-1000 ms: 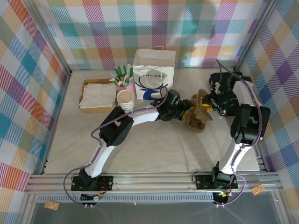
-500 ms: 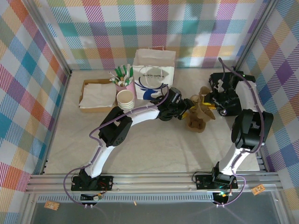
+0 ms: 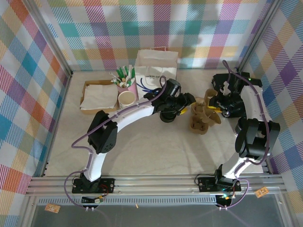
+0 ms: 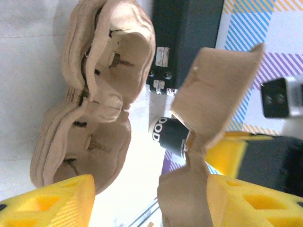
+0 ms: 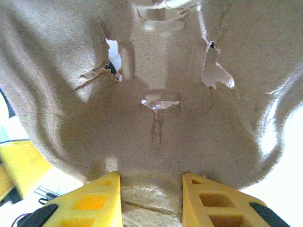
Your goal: Pack the takeout coffee
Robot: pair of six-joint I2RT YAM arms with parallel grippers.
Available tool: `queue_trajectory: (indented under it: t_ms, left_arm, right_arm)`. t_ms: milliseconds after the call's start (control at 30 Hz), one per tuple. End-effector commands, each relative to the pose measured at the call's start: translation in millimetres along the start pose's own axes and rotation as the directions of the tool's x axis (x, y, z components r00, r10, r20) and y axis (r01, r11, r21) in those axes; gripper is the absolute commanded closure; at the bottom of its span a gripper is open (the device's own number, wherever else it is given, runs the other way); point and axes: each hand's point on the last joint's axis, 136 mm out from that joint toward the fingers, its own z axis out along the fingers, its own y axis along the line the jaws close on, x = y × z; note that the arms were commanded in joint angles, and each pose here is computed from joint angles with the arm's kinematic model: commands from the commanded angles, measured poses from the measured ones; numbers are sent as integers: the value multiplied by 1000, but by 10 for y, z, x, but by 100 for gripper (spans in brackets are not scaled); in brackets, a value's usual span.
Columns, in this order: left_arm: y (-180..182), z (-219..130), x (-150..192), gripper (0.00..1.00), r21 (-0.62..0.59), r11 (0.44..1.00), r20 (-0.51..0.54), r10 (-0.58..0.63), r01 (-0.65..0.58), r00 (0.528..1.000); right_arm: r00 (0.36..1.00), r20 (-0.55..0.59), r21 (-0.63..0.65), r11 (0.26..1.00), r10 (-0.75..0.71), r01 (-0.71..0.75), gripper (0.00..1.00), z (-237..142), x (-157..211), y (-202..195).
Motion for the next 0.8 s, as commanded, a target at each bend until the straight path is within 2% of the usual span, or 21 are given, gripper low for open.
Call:
queue_trajectory:
  t_ms: [0,100,200,300,367,433,567,633,767]
  left_arm:
    - [-179,-415,95,37,-18,997,-12,75,-75,997]
    - [-246,-712,173,37,-48,990,-28,132,-133,991]
    - [-459,-1171,98,37,-67,965,8,255,-254,967]
    - [-685,-1767,-280,36,-163,905,123,415,-394,901]
    - [-731,-2134,-630,36,-276,851,213,508,-447,835]
    - [-661,-2361,-1017,35,-355,836,285,524,-419,803]
    - [-349,-2657,-1683,35,-441,848,407,480,-293,777]
    - [-219,-2702,-1931,36,-463,850,443,467,-251,765]
    - [-157,-2561,-2156,35,-467,846,455,479,-257,750]
  right_arm:
    - [999,49,5,1000,-17,17,70,-105,25,64]
    - [998,56,13,1000,-28,27,70,-109,64,84]
    - [997,69,6,999,-37,36,70,-123,106,122]
    - [996,74,-15,999,-42,44,70,-110,168,191]
    - [996,76,-31,998,-50,53,70,-82,205,241]
    - [995,80,-51,997,-52,56,69,-56,223,291]
    - [993,86,-72,994,-78,84,69,-40,242,400]
    - [993,79,-75,993,-86,92,69,-38,255,446]
    - [992,71,-83,991,-100,106,69,-40,295,501]
